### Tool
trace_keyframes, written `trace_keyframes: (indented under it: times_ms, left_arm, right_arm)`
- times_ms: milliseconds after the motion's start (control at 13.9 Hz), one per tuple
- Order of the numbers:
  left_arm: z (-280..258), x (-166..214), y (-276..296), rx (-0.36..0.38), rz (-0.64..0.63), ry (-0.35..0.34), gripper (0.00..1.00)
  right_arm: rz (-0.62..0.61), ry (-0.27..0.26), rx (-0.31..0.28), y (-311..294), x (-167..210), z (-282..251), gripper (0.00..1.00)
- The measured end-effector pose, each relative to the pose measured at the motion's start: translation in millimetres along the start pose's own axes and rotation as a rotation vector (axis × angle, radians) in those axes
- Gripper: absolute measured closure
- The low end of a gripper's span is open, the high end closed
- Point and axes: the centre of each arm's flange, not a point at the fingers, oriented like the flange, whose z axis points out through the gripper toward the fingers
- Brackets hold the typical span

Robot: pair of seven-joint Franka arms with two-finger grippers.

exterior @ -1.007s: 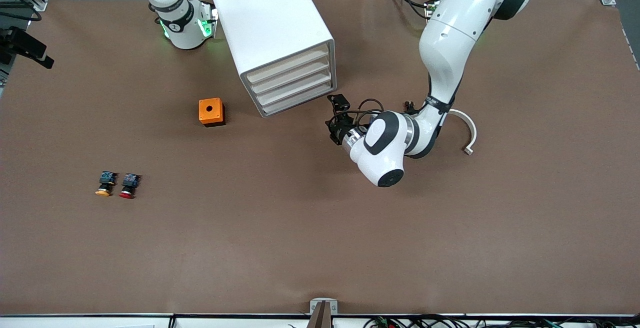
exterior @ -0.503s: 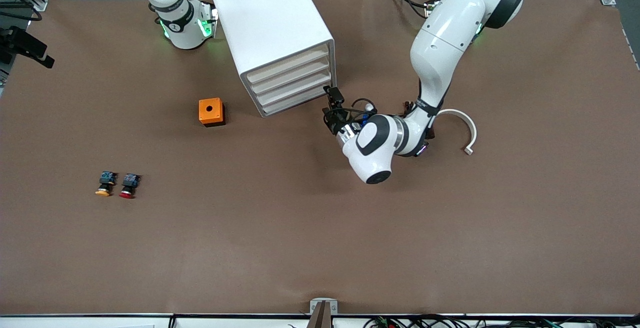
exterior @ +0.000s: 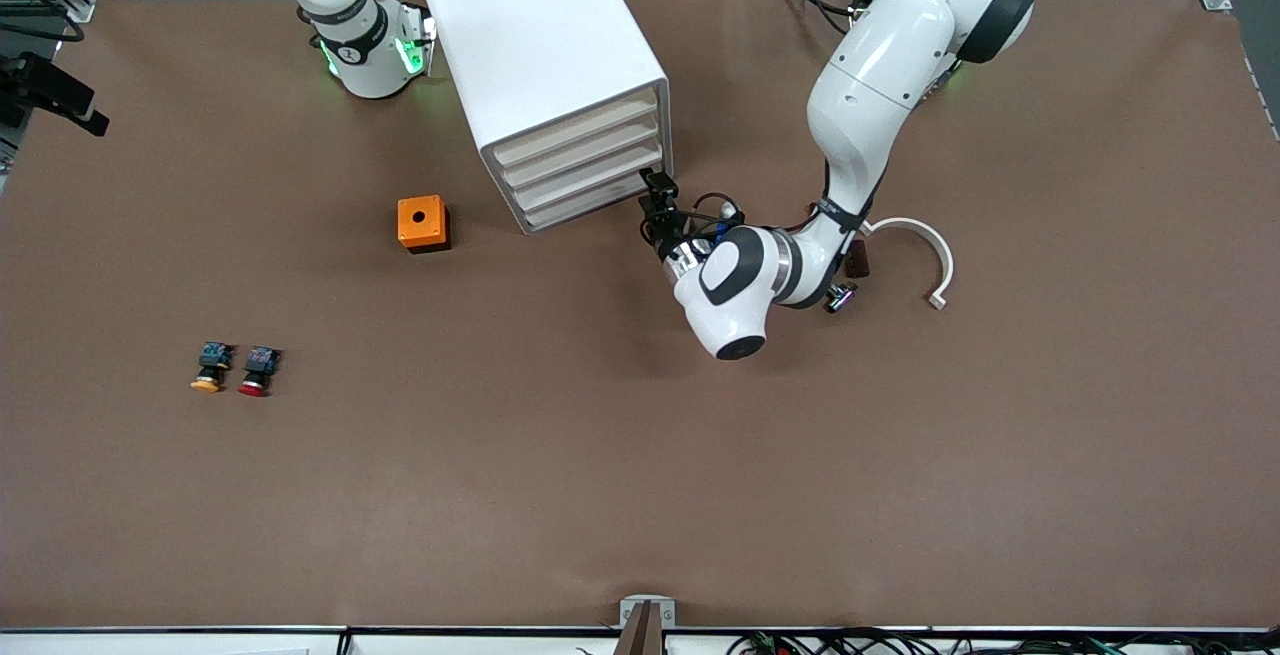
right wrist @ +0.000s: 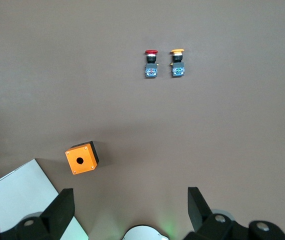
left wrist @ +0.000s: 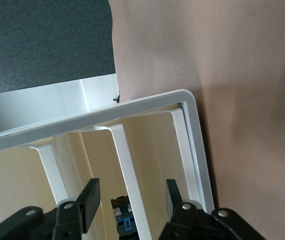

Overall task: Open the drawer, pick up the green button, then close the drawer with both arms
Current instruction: 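Grip the drawer front with the left gripper and pull it open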

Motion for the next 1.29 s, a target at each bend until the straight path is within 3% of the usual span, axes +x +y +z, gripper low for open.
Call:
trace_keyframes:
  times_ms: [647, 863, 1007, 1078, 1294]
  left_arm:
    - [55.9, -13.5, 0.1, 0.044, 0.002, 0.08, 0.42]
    - [66.9, -12.4, 0.5, 0.073, -0.002, 0.102, 0.7]
    - [68.8, -10.9, 2.4, 0.079, -0.005, 0.105, 0.75]
    - [69.3, -10.4, 3.0, 0.082, -0.006, 0.105, 0.86]
    - [69.1, -9.8, 2.7, 0.091, -0.031, 0.103, 0.92]
  right_arm:
    - [0.0, -0.001, 0.0, 0.0, -0.1, 0.1, 0.0]
    - [0.0, -0.001, 0.0, 0.0, -0.1, 0.1, 0.0]
    - [0.0, -0.001, 0.0, 0.2, -0.1, 0.1, 0.0]
    - [0.001, -0.001, 0.0, 0.4, -0.1, 0.0, 0.0]
    - [0.002, 0.0, 0.0, 1.0, 0.0, 0.0, 0.0]
